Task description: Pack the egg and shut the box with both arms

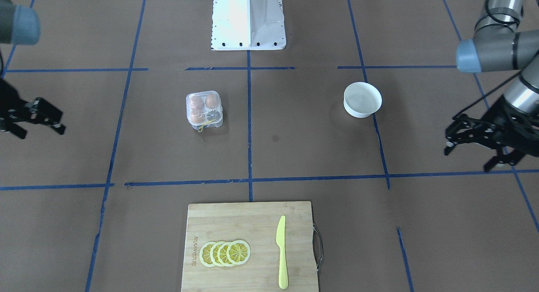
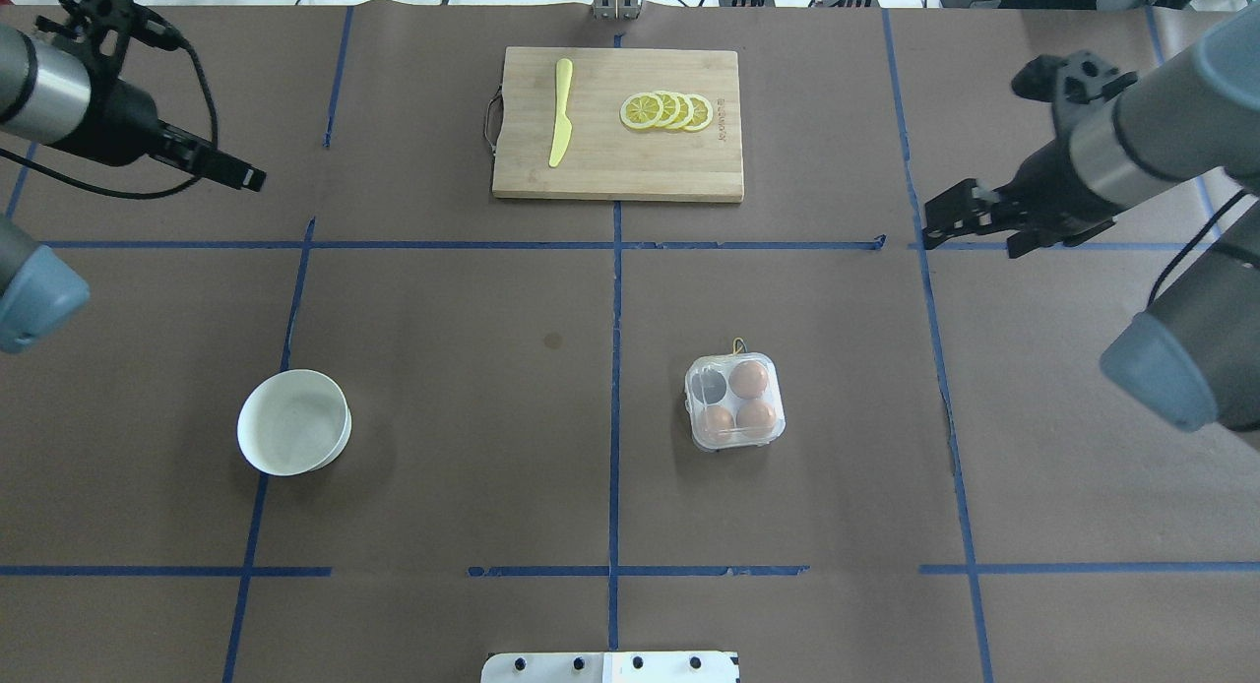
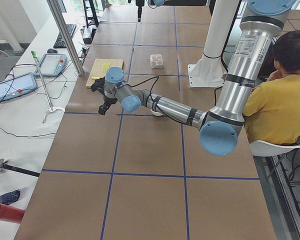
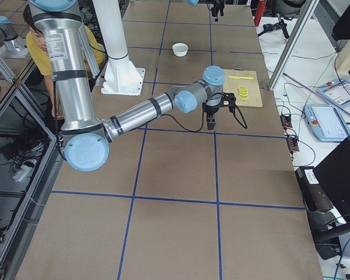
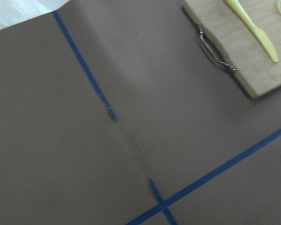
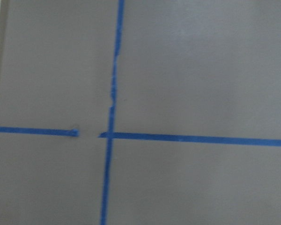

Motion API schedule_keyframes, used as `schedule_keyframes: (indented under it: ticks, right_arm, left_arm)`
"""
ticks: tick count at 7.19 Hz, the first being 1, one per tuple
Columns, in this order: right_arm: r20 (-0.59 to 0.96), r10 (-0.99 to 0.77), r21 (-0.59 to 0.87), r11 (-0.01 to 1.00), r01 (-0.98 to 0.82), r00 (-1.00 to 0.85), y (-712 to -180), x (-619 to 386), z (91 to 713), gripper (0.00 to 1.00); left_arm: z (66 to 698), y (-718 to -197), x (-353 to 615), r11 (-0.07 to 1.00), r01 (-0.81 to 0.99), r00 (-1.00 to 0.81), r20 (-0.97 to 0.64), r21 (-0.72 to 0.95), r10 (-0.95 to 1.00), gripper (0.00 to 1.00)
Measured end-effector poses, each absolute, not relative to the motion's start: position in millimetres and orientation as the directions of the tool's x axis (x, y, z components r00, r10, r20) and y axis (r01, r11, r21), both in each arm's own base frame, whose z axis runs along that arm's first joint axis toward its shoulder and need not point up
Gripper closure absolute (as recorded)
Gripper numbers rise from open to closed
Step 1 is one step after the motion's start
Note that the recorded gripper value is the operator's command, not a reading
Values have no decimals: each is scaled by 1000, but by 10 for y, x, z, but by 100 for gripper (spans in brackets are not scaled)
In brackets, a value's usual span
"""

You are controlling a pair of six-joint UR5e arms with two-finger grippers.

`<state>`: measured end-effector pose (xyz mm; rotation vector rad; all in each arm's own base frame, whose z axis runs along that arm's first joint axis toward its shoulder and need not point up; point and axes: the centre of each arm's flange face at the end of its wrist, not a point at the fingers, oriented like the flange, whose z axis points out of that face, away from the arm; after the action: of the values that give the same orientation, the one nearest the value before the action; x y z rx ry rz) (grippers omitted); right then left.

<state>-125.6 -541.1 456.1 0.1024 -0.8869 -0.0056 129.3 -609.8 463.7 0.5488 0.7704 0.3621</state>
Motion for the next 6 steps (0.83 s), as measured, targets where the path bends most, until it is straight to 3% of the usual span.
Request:
schedule_keyframes:
  ticks: [3,6]
  right_arm:
    - [741,-86,123,992,-8,666,-5529,1,5774,0]
    - [739,-80,107,994,1,669,-5505,223,6135,0]
  left_arm:
    - [4781,-6310,150,837,-115,755,-501,536,424,0]
    - [4505,-6153,-544,824,-24,769,-516,566,377,0]
